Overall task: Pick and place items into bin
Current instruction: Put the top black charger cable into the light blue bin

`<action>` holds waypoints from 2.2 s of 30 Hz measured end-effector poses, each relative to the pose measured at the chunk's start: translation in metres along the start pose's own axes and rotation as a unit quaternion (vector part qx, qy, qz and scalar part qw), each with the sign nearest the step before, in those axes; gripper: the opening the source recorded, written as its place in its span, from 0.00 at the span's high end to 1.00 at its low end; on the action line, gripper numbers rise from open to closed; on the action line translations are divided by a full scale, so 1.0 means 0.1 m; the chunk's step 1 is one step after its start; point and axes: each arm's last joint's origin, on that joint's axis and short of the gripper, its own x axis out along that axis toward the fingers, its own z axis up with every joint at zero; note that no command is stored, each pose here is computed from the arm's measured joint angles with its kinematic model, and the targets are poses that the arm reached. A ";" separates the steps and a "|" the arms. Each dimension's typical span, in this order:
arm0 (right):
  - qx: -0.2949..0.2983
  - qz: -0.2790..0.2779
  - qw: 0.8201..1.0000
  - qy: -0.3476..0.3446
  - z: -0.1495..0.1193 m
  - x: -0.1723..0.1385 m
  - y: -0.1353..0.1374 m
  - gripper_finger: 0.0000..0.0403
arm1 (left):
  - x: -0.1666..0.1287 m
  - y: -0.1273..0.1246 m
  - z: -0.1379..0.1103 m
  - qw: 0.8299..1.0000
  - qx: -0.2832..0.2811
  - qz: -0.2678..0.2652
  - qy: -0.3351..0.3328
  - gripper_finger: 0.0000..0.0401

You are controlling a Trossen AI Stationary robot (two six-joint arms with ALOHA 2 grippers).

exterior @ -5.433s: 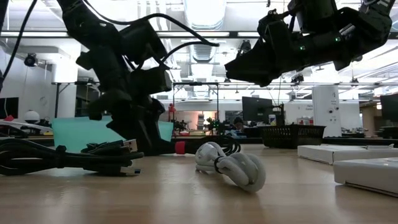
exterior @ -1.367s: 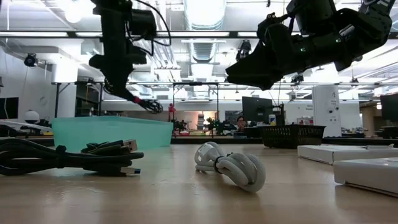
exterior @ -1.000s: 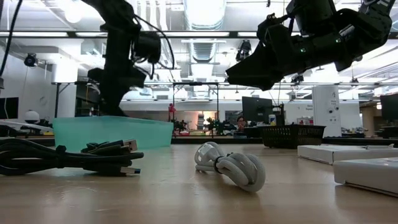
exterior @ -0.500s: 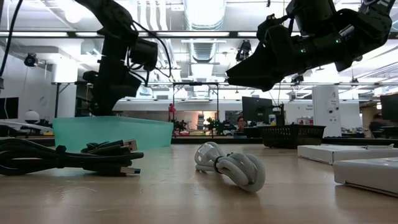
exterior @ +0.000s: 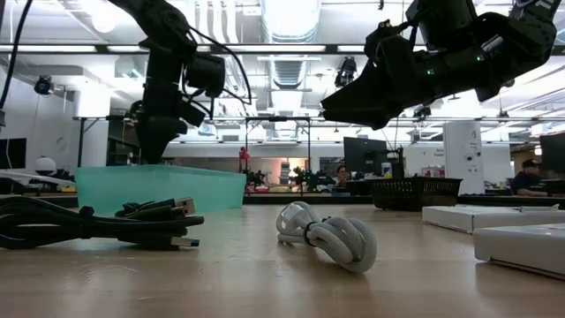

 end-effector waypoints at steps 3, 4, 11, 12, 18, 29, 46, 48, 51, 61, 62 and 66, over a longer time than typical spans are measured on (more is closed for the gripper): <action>0.000 0.000 1.000 0.000 0.00 0.00 0.00 0.44 | -0.03 0.00 0.02 1.000 0.008 -0.007 -0.006 0.51; 0.000 0.000 1.000 0.000 0.00 0.00 0.00 0.44 | -0.05 0.00 0.01 1.000 0.017 -0.010 -0.007 0.51; 0.000 0.000 1.000 0.000 0.00 0.00 0.00 0.44 | -0.16 -0.09 0.03 0.997 0.048 -0.048 -0.022 0.51; 0.000 0.000 1.000 0.000 0.00 0.00 0.00 0.44 | -0.18 -0.11 0.03 0.997 0.052 -0.057 -0.024 0.52; -0.001 0.000 1.000 0.000 0.00 0.00 0.00 0.44 | -0.30 -0.34 -0.02 0.983 0.146 -0.100 -0.039 0.52; -0.002 0.000 1.000 -0.001 0.00 0.00 0.00 0.44 | -0.51 -0.78 -0.18 0.937 0.312 -0.129 -0.087 0.52; 0.011 0.000 1.000 -0.002 0.01 0.00 0.00 0.44 | -0.71 -1.63 -0.80 0.797 0.555 -0.147 -0.186 0.52; 0.011 0.000 1.000 -0.001 0.01 0.00 0.00 0.44 | -0.69 -1.70 -0.84 0.790 0.559 -0.152 -0.202 0.52; 0.011 -0.001 1.000 0.002 0.00 0.00 0.00 0.44 | -0.60 -1.74 -0.87 0.786 0.559 -0.155 -0.211 0.52; 0.008 0.000 1.000 0.002 0.00 0.00 0.00 0.44 | -0.24 -1.73 -0.93 0.792 0.556 -0.151 -0.202 0.52; 0.009 0.000 1.000 0.002 0.00 0.00 0.00 0.44 | -0.20 -1.73 -0.94 0.792 0.555 -0.152 -0.205 0.52; 0.009 0.000 1.000 0.002 0.00 0.00 0.00 0.44 | -0.08 -1.72 -0.94 0.795 0.548 -0.152 -0.209 0.52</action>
